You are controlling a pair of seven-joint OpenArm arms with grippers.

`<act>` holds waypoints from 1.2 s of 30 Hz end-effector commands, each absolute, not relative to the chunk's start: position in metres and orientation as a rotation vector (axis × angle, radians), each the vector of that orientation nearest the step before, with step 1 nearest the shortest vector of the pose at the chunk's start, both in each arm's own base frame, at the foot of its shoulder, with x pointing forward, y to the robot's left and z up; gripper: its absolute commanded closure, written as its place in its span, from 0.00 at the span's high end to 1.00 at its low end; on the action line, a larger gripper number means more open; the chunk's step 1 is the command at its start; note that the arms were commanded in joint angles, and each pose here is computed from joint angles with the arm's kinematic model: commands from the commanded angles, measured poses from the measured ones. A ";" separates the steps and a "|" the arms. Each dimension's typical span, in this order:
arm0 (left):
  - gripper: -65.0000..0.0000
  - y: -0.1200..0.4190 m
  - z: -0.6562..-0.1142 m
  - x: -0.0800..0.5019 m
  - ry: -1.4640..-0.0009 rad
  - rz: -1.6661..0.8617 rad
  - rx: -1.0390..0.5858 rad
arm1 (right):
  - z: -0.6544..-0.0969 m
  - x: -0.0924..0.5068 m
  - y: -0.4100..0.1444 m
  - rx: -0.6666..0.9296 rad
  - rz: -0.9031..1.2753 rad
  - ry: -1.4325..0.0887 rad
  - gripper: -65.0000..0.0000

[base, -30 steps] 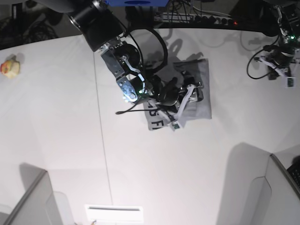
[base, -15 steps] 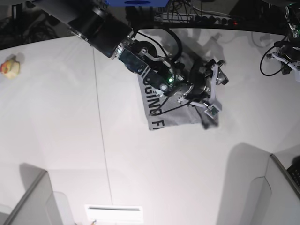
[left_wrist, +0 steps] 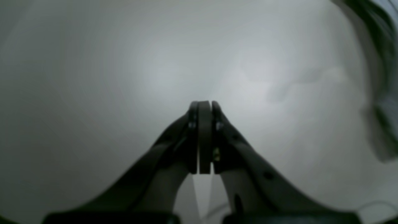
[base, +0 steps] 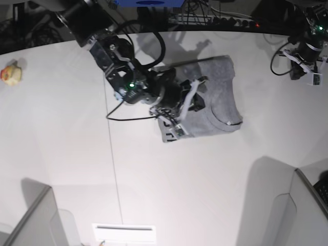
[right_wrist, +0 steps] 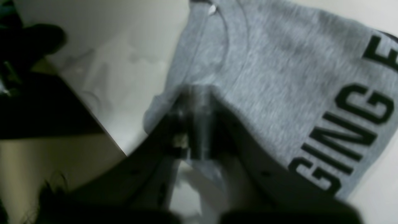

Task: Fold the T-shirt properly
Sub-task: 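Press the folded bundle flat with both grippers and release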

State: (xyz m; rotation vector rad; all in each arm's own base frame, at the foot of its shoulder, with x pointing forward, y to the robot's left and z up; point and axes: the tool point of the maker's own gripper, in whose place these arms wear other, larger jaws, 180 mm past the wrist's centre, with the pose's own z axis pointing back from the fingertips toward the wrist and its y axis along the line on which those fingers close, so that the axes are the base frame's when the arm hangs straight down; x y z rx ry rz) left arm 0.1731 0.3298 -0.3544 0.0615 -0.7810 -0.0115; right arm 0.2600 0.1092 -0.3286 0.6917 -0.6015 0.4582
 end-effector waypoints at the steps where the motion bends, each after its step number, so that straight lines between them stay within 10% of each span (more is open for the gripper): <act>1: 0.00 0.320 -0.338 0.183 -0.835 -0.047 0.051 | -0.321 0.272 0.093 0.673 0.422 -0.657 0.00; 6: 0.00 0.290 -0.331 0.199 -0.860 -0.011 -0.135 | -0.324 0.267 0.031 0.614 0.268 -0.693 0.00; 14: 0.83 0.256 -0.331 0.228 -0.941 0.091 -0.431 | -0.352 0.233 -0.015 0.525 0.215 -0.615 0.00; 36: 0.84 0.162 -0.435 0.256 -0.637 0.089 -0.672 | -0.363 0.213 -0.017 0.540 0.165 -0.623 0.00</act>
